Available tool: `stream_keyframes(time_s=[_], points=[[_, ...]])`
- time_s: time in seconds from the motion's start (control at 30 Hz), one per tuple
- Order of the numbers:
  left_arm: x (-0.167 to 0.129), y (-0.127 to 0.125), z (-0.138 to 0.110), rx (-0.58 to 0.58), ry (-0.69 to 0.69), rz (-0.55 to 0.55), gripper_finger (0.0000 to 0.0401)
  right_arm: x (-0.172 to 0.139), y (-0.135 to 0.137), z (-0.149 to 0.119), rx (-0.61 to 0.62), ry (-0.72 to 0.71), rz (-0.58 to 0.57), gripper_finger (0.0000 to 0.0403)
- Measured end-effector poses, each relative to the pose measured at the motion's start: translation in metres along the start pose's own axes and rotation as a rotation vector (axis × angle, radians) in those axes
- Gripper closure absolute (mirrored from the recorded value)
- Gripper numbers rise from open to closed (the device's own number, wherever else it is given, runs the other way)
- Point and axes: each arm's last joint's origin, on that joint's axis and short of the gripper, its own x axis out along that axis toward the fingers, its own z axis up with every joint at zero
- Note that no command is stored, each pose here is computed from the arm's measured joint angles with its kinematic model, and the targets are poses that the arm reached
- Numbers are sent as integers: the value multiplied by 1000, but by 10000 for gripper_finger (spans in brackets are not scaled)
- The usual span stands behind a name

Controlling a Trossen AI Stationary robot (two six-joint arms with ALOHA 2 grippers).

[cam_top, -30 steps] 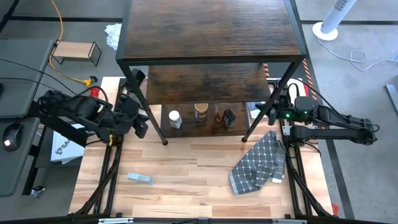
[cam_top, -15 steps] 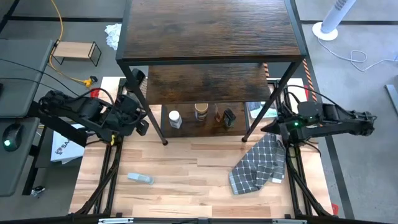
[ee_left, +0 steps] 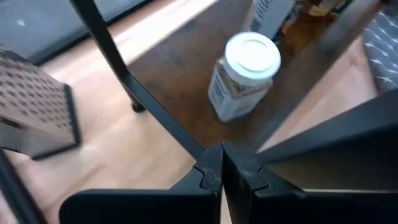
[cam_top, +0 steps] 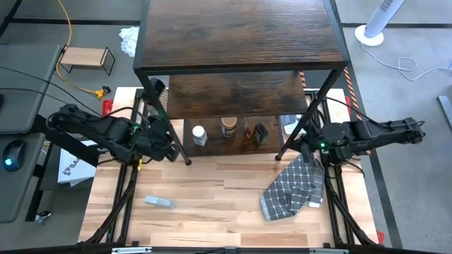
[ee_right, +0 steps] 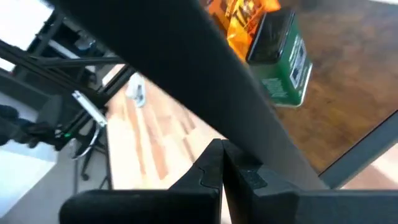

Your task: Shelf spices

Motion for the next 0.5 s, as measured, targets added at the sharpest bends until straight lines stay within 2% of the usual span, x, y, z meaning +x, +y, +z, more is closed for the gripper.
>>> stream_keyframes(time_s=[0.23, 0.5], points=[[-1, -9, -7, -8, 54, -56, 401, -1, -10, 5, -38, -113, -163, 403], [-10, -19, -16, -36, 61, -148, 401, 0, -18, 14, -81, -178, -255, 403]])
